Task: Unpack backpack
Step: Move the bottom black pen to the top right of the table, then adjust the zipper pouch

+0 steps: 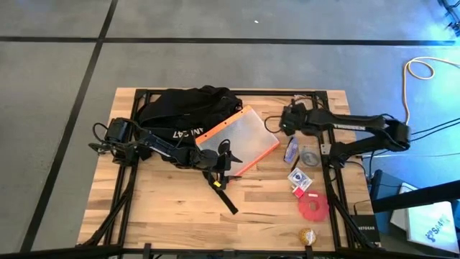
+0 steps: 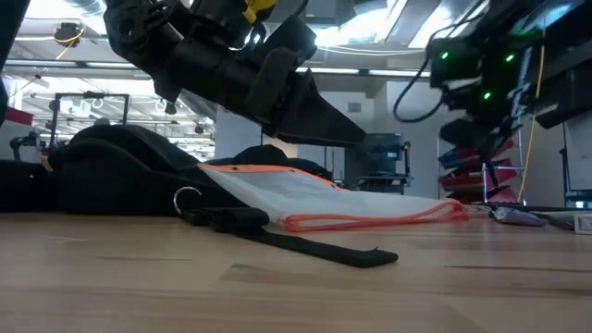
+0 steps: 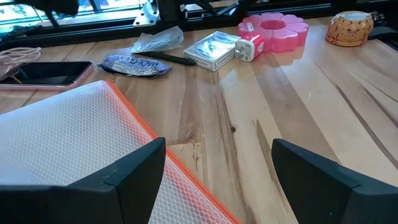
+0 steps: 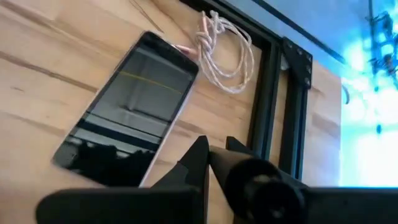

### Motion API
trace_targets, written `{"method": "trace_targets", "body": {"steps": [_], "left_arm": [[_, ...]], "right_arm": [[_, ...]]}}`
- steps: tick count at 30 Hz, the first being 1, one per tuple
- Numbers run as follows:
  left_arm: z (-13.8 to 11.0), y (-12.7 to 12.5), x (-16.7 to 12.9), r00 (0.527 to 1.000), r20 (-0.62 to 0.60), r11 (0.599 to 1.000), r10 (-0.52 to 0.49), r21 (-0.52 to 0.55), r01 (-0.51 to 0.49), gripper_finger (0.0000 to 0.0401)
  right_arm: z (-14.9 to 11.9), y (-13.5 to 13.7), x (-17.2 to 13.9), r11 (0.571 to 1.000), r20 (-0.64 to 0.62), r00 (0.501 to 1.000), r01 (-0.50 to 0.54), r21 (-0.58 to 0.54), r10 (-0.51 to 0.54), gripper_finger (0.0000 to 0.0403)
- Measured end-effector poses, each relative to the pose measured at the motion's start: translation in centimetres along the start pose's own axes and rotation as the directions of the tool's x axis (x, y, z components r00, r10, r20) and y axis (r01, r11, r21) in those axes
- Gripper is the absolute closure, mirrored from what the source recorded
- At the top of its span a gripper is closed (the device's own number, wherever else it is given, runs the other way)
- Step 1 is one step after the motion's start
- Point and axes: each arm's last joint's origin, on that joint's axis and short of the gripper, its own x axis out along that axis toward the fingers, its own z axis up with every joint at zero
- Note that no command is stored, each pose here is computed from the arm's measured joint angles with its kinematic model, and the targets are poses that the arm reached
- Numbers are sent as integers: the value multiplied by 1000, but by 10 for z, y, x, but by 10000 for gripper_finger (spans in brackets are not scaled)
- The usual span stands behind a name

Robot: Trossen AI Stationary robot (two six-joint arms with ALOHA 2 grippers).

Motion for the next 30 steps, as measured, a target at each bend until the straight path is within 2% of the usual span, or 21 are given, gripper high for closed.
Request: {"method": "trace_targets", "body": {"steps": [4,10,16,19,27,30], "left_arm": [[0,0,0,1000,0,1000,0,0,0,123],[0,0,0,1000,-1,1000,0,0,0,123],[-1,0,0,1000,-7,1000,0,1,0,123],[-2,0,0,1000,-20,1000,-1,3,1,123],[-6,0,0,999,-53,1000,-3,4,3,123],[-6,0,0,998,-56,1000,7,6,-7,123]], "right_arm": [[8,12,24,994,-71,997,-1,-109,-6,384],[8,18,58,973,-192,976,61,-224,-106,384],[9,26,71,954,-188,973,77,-289,-136,372],[10,28,72,960,-179,977,66,-273,-118,342],[10,27,72,953,-179,977,61,-297,-118,217],[9,30,69,951,-170,979,54,-305,-110,182]]}}
